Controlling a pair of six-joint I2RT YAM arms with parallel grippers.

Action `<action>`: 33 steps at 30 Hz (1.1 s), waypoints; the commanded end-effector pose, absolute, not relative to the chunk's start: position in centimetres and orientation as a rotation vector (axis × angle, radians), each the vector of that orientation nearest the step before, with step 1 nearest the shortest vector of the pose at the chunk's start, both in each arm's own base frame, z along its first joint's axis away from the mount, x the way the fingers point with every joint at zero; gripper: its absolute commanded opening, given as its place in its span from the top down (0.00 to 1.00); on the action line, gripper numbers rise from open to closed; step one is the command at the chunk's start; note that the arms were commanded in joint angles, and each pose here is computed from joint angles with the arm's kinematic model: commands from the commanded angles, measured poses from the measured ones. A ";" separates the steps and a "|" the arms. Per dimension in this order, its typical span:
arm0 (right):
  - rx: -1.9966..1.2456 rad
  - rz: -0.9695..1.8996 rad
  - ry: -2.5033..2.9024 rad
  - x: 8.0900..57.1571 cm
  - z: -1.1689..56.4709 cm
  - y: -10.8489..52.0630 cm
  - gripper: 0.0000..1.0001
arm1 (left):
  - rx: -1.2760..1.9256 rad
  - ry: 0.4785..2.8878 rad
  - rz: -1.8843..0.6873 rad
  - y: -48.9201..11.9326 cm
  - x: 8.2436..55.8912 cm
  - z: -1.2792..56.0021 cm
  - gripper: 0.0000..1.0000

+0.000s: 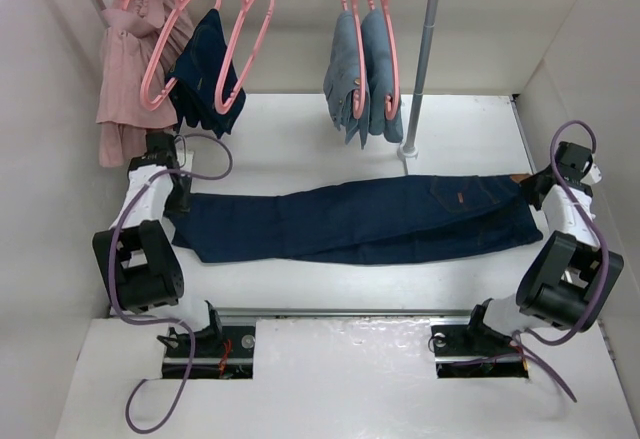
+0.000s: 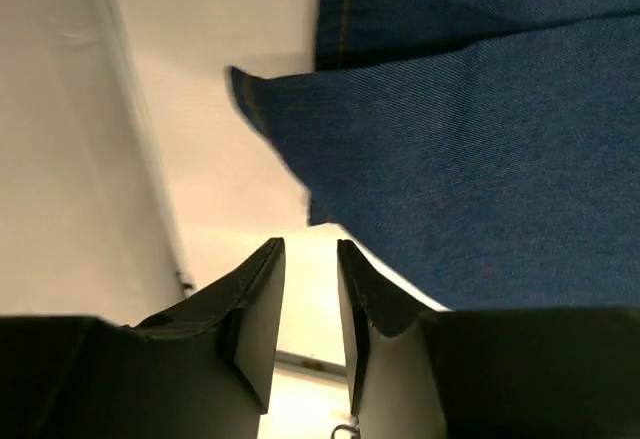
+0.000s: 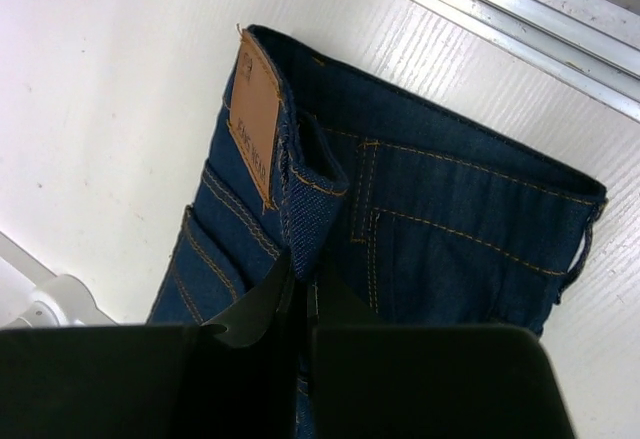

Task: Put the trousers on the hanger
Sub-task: Fold the trousers at the center of the board.

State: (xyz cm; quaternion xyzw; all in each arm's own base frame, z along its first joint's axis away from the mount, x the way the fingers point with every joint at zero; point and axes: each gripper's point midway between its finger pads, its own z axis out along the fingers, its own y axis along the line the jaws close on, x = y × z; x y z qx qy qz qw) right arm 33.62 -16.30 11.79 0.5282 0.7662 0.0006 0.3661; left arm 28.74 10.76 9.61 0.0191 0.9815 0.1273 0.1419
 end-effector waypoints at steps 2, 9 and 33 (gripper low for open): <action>1.312 -0.053 1.900 35.0 15.0 -18.3 1.00 | -0.026 2.815 0.328 12.0 28.2 8.0 0.72; 1.295 -0.067 1.883 34.6 16.0 -18.4 1.00 | -0.110 2.743 0.038 11.6 31.2 8.3 0.40; 1.306 -0.127 1.846 33.6 17.0 -19.0 1.00 | 0.169 2.726 -0.032 6.6 33.5 12.6 1.00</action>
